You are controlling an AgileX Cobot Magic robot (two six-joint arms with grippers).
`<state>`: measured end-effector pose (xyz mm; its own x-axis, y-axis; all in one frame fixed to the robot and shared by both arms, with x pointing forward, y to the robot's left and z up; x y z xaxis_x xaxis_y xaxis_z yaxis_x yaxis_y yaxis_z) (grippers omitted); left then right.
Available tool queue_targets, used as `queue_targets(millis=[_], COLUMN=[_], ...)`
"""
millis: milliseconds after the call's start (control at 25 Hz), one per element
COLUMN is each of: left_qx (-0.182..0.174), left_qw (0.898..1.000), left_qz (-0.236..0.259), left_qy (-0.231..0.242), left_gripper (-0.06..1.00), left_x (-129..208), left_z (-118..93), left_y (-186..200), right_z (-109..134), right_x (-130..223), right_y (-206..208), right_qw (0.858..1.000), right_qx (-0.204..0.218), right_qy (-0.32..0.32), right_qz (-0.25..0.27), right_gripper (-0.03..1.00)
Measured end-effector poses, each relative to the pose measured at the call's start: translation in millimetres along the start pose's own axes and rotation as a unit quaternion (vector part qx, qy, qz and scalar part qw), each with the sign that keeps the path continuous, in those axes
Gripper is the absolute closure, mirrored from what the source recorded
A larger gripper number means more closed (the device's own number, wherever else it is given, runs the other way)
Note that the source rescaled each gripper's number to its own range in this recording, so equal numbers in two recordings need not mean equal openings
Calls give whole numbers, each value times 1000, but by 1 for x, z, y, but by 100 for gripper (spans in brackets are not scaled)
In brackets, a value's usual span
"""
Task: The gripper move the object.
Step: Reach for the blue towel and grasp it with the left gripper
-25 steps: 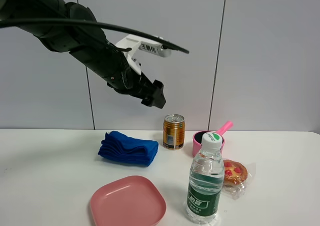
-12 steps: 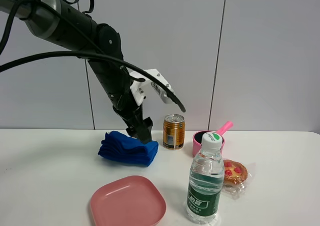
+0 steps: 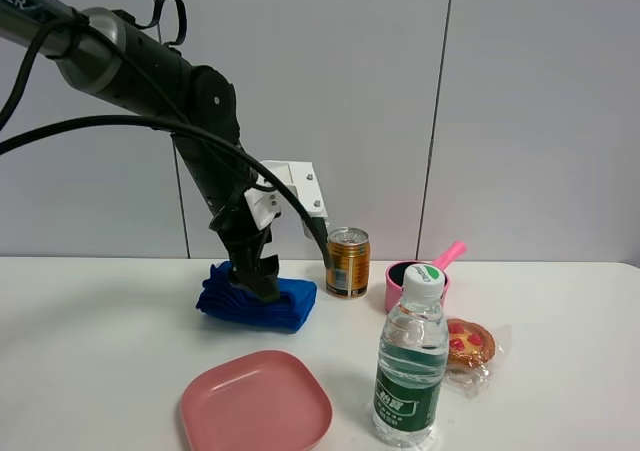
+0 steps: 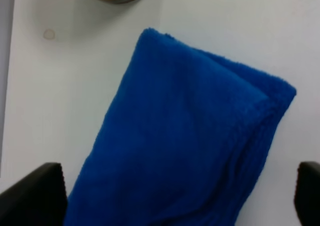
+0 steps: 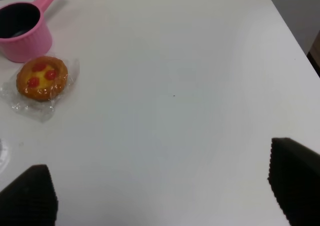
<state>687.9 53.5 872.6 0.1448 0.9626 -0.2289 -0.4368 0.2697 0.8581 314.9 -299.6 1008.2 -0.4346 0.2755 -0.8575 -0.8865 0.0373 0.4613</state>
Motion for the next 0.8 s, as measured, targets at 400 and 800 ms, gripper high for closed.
queue_targets(millis=[400, 800], left_qx=[-1, -7], left_qw=[997, 986], left_qz=[7, 8], left_qy=[-78, -165], left_gripper=[-6, -6], left_x=[15, 23], left_z=[-1, -3], left_y=[-24, -44], right_z=[0, 0], right_x=[0, 0], right_y=[0, 0], right_qw=[1000, 1000], right_qx=[0, 0], right_qy=[0, 0], right_qz=[0, 0], right_gripper=[-3, -3])
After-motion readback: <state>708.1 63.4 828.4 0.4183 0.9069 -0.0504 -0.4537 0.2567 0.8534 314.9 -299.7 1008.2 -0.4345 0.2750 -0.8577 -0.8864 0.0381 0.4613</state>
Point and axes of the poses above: a point on each arm's last joint axis where the gripper is mounted, y pointing back along that axis away from the gripper, z along the wrist's bending axis when the last joint is at zero, x = y × z, the point moved 9 cm from there along -y, pointing out along that axis toward the gripper, and after that the axes turned 15 degrees about -y, right-handed, at the moved point
